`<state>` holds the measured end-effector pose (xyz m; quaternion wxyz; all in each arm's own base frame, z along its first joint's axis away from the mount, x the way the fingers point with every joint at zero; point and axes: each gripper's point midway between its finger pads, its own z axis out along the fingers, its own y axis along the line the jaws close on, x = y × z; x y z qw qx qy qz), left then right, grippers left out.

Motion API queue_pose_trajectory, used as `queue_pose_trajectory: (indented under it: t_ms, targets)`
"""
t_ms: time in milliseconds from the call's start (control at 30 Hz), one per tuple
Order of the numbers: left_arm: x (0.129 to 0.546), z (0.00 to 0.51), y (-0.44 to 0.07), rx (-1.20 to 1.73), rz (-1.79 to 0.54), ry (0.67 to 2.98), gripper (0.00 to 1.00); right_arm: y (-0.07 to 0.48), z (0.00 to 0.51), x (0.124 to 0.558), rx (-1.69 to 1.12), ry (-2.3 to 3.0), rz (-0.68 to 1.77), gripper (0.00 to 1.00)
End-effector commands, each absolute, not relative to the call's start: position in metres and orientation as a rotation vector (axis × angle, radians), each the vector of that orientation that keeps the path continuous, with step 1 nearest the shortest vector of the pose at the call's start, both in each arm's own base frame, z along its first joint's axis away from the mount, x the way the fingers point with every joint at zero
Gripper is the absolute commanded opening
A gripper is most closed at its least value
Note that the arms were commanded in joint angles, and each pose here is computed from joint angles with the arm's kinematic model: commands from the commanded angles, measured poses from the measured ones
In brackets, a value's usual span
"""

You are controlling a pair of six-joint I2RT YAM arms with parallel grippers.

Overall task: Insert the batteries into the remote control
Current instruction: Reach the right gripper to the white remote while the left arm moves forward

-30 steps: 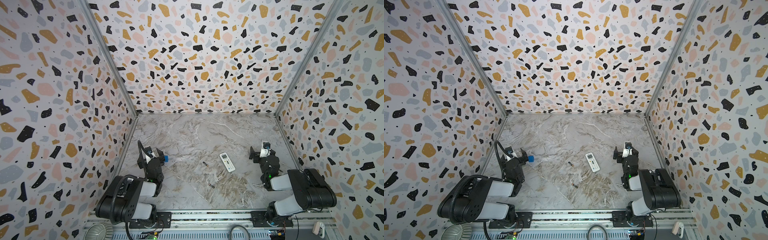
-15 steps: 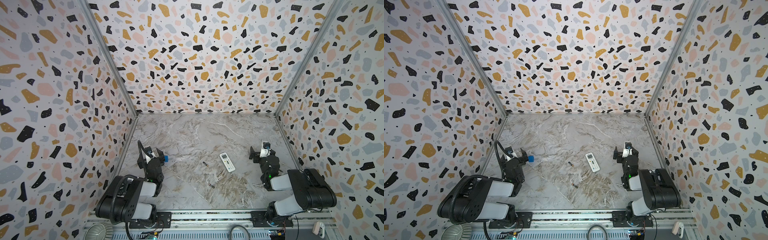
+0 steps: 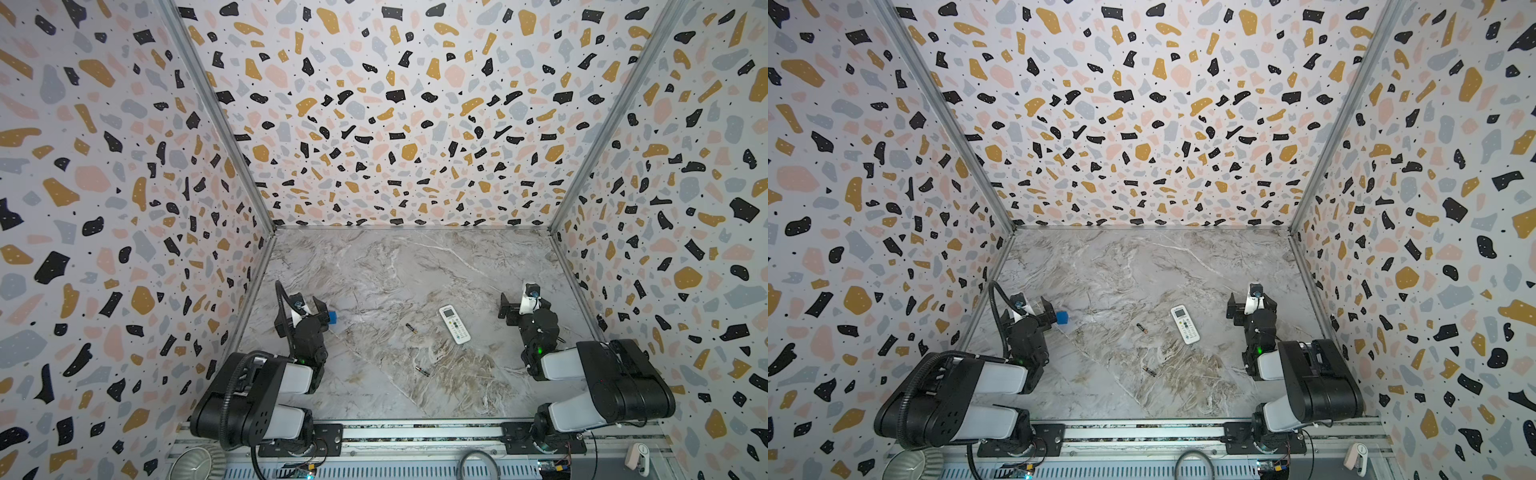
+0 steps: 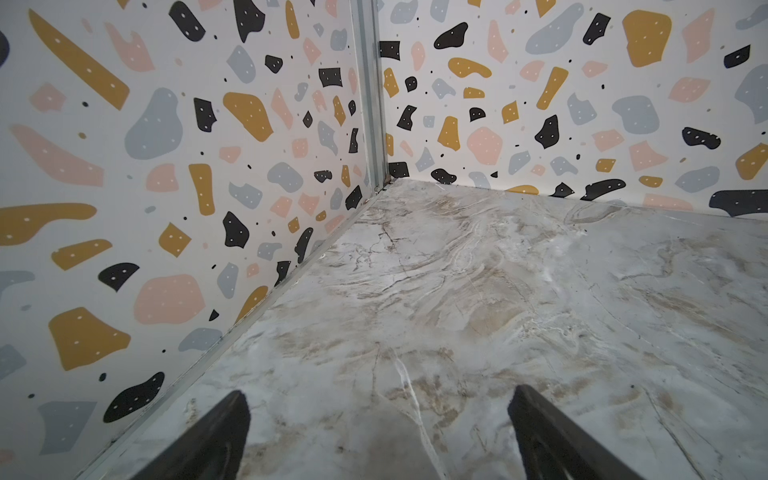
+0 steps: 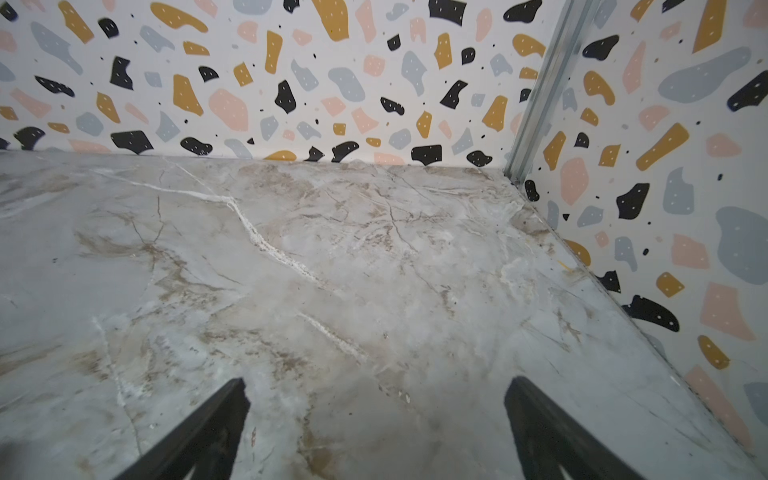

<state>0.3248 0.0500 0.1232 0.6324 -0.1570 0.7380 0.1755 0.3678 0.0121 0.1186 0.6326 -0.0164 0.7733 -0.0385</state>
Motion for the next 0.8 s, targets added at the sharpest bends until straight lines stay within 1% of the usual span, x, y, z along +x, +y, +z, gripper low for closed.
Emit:
queue_pose_trajectory:
  t_ms: [0, 200, 333, 400, 467, 533, 633, 700, 767]
  targets:
    - [0.333, 0.149, 0.049, -0.377, 0.372, 1.638, 0.99, 0.016, 0.146, 0.375, -0.052, 1.749, -0.106, 0.99]
    - [0.339, 0.158, 0.039, -0.360, 0.311, 1.719, 0.99, 0.024, 0.167, 0.362, -0.052, 1.748, -0.100, 0.99]
    - [0.339, 0.172, 0.023, -0.334, 0.186, 1.742, 0.99, 0.021, 0.176, 0.353, 0.022, 1.800, -0.073, 0.99]
    - [0.337, 0.184, 0.017, -0.367, 0.121, 1.753, 0.99, 0.022, 0.180, 0.347, 0.057, 1.830, -0.068, 0.99]
    - [0.335, 0.191, 0.008, -0.356, 0.073, 1.795, 0.99, 0.024, 0.180, 0.343, 0.075, 1.879, -0.050, 0.99]
    - [0.336, 0.202, -0.006, -0.333, -0.016, 1.811, 1.00, 0.026, 0.176, 0.341, 0.081, 1.950, -0.044, 0.99]
    - [0.331, 0.203, -0.034, -0.296, -0.200, 1.849, 1.00, 0.037, 0.166, 0.337, 0.036, 2.037, -0.023, 0.99]
    - [0.325, 0.206, -0.058, -0.264, -0.338, 1.852, 0.99, 0.052, 0.159, 0.332, -0.018, 2.082, 0.016, 0.99]
    - [0.319, 0.205, -0.078, -0.235, -0.428, 1.869, 0.99, 0.069, 0.153, 0.328, -0.077, 2.123, 0.053, 0.99]
